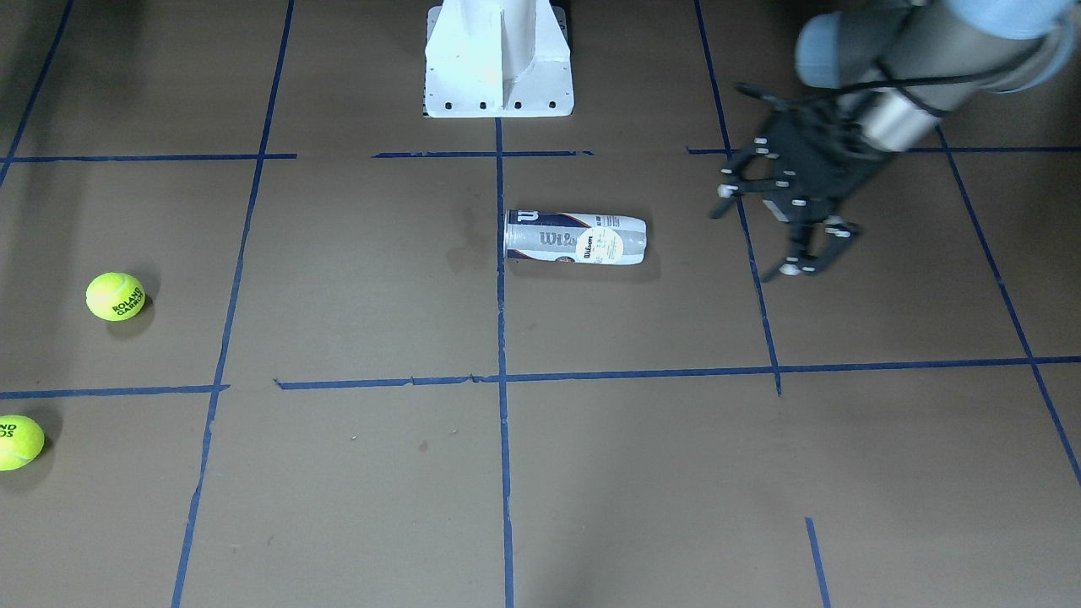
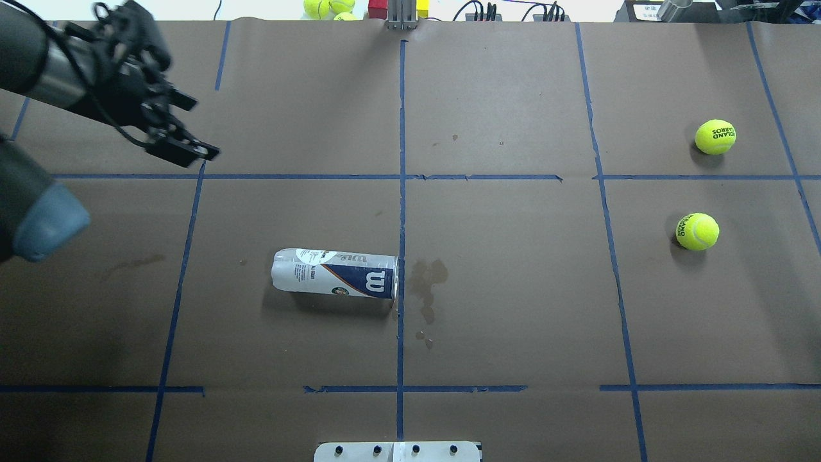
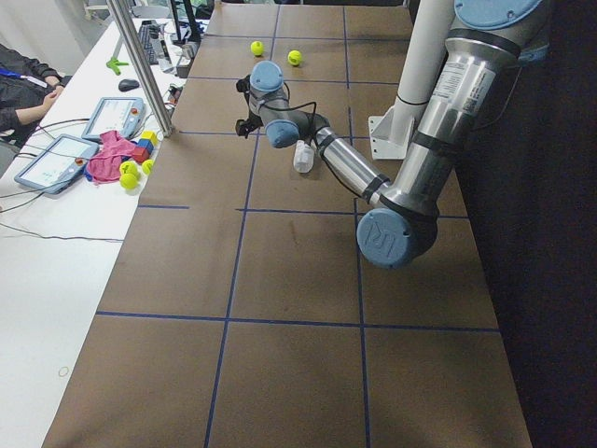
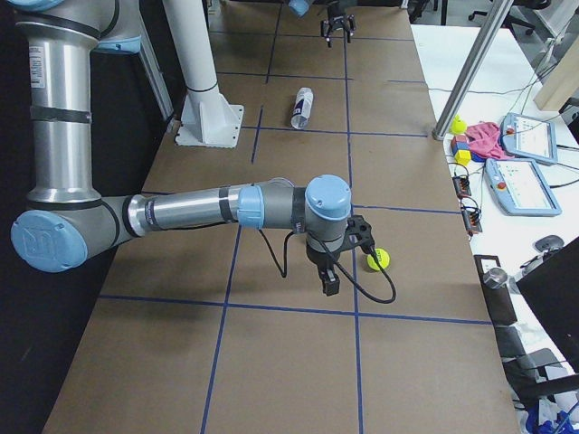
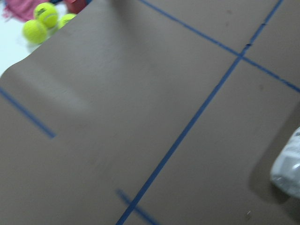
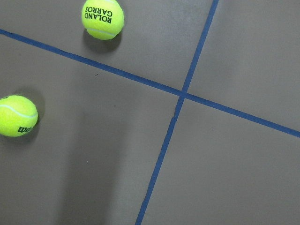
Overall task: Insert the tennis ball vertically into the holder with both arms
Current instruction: 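Lower the left gripper onto the open end of the lying can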
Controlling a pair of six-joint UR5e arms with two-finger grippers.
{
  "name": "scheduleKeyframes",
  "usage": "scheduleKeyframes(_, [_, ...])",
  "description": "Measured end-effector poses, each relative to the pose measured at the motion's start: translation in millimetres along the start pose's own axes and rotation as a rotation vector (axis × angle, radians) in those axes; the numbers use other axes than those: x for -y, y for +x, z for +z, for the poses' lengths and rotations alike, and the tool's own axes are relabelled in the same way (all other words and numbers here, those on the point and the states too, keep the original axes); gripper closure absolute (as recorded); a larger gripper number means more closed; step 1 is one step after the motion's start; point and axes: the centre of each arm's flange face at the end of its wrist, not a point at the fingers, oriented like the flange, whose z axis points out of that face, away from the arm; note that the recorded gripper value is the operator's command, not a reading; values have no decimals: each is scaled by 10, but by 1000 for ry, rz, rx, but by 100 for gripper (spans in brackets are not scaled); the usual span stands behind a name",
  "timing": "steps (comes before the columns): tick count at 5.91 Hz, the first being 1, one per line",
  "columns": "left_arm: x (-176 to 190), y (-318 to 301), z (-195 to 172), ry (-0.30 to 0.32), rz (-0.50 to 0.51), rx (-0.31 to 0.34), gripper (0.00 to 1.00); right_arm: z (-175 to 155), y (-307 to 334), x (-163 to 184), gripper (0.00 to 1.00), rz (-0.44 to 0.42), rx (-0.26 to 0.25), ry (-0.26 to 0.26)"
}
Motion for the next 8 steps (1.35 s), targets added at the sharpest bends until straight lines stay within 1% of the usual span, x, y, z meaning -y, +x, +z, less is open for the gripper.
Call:
scheduleKeyframes(1, [232, 341, 284, -14, 30, 10, 0, 13, 10, -16, 0, 3, 1, -3])
scheduleKeyframes(3, [704, 922, 634, -122, 46, 8, 0, 21, 18, -24, 0, 4, 1, -4])
scheduleKeyframes(4, [866, 1203, 782, -189, 94, 23, 0, 24, 20, -26, 0, 4, 2, -5])
scheduleKeyframes(6, [1106, 1708, 1013, -335, 245, 57, 0, 27, 19, -26, 0, 4, 2, -5])
scheduleKeyframes(7, [1114, 1887, 1156, -384, 333, 79, 0, 24, 18, -25, 0, 4, 2, -5])
scheduleKeyframes(8, [1095, 2006, 1311, -417, 397, 94, 0, 23, 17, -25, 0, 4, 2, -5])
